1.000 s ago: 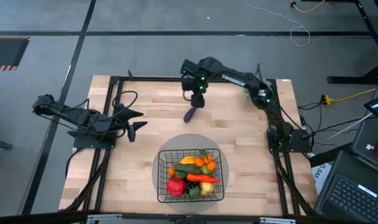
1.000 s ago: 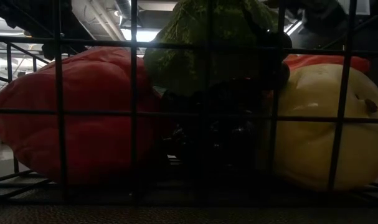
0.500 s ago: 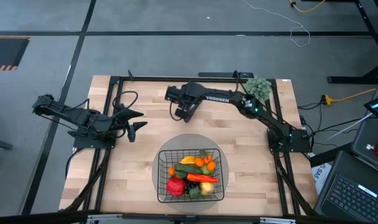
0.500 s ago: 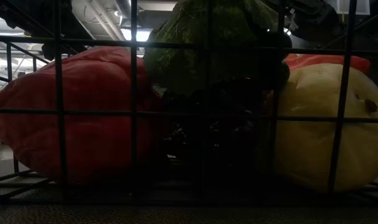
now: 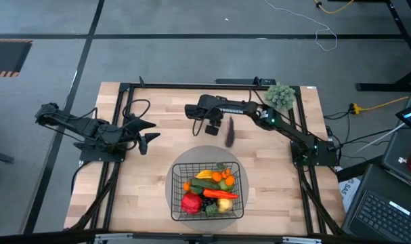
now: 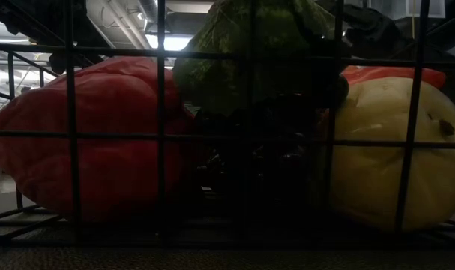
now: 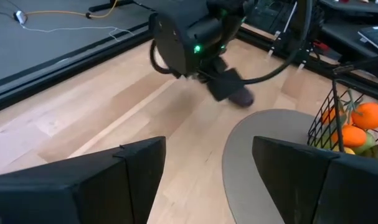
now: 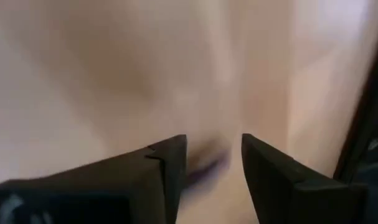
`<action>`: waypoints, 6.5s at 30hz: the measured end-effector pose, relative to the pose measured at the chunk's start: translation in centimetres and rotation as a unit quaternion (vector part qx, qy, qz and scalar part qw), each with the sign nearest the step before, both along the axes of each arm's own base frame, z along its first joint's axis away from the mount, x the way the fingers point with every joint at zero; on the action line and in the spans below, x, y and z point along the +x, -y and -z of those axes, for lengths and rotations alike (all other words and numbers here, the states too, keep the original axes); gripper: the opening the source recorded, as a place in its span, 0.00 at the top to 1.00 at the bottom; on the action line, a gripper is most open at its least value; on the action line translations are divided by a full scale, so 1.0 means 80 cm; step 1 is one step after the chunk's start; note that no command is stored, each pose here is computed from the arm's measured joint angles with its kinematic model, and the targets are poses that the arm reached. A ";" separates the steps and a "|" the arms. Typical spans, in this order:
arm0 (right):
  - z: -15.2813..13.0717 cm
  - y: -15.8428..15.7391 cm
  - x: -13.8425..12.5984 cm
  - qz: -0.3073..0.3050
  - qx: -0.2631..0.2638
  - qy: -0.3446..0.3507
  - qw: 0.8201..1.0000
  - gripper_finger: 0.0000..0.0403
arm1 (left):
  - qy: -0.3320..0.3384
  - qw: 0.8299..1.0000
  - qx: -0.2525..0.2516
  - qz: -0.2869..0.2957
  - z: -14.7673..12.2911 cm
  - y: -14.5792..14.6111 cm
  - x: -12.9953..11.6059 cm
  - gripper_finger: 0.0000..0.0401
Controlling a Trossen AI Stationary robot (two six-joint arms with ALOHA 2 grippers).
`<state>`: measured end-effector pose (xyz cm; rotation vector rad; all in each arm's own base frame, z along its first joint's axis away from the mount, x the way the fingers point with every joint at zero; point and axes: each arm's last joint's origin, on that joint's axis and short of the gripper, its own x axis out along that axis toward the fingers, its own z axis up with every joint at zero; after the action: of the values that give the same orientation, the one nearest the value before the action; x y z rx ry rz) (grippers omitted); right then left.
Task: Build produce basket
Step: Put the eggplant into the black wire basket
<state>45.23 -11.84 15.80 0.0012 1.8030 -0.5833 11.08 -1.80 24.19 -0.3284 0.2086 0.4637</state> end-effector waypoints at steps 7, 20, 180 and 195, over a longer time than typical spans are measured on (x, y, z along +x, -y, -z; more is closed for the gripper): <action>-0.046 -0.029 -0.014 -0.050 -0.011 0.019 0.998 0.65 | 0.001 1.000 -0.014 -0.004 0.001 0.000 -0.001 0.43; -0.212 -0.085 -0.158 -0.010 -0.024 0.150 0.988 0.65 | -0.006 0.999 -0.037 -0.007 0.006 0.000 -0.002 0.43; -0.098 -0.335 -0.115 -0.423 0.032 0.538 0.729 0.74 | 0.028 0.994 0.106 0.019 0.110 -0.030 0.009 0.43; -0.092 -0.334 -0.119 -0.427 0.038 0.510 0.746 0.59 | 0.027 0.994 0.106 0.019 0.110 -0.030 0.009 0.43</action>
<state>35.68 14.88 23.13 -0.3666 0.5886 0.1890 11.76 0.63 15.41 -0.1286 0.1103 0.4346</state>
